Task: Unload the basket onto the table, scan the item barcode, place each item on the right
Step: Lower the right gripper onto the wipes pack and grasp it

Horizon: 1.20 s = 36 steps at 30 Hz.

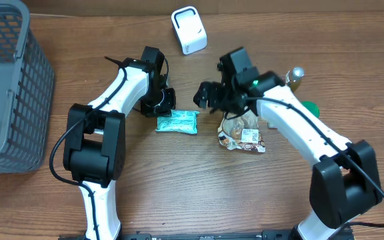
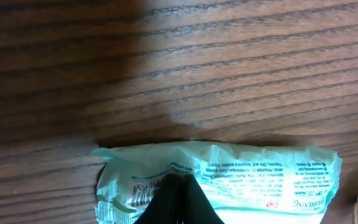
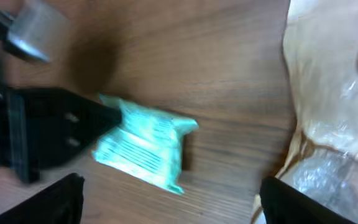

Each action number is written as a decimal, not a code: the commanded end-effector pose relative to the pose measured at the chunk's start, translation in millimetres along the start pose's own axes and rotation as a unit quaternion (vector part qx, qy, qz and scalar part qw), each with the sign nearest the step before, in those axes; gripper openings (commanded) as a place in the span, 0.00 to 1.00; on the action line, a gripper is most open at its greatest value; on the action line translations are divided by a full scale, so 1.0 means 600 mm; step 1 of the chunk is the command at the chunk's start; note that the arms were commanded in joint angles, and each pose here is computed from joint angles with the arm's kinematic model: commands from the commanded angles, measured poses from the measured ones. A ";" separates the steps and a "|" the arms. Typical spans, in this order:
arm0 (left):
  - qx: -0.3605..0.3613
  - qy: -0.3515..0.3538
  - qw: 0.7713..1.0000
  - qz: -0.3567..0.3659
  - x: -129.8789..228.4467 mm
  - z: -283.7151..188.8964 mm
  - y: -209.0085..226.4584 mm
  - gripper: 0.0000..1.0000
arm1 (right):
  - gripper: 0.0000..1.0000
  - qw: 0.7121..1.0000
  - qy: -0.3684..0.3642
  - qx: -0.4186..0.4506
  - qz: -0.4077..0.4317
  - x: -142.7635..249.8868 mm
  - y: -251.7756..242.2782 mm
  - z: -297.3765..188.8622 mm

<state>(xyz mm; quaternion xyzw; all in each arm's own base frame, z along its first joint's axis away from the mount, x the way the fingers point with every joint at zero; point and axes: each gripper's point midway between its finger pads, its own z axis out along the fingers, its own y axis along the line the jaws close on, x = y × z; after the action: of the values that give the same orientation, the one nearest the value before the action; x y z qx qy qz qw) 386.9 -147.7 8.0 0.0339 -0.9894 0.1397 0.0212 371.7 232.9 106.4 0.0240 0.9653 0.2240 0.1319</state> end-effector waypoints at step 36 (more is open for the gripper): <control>-0.042 0.031 0.999 -0.013 0.027 0.037 0.034 0.09 | 0.36 0.976 0.085 -0.189 0.067 0.114 0.026 0.187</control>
<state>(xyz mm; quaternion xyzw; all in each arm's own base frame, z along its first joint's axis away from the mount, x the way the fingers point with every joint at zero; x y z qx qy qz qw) 385.5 -147.8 7.7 0.0341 -0.9892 0.1405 0.0232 342.9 300.0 11.0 0.0431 0.9087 0.4118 0.0533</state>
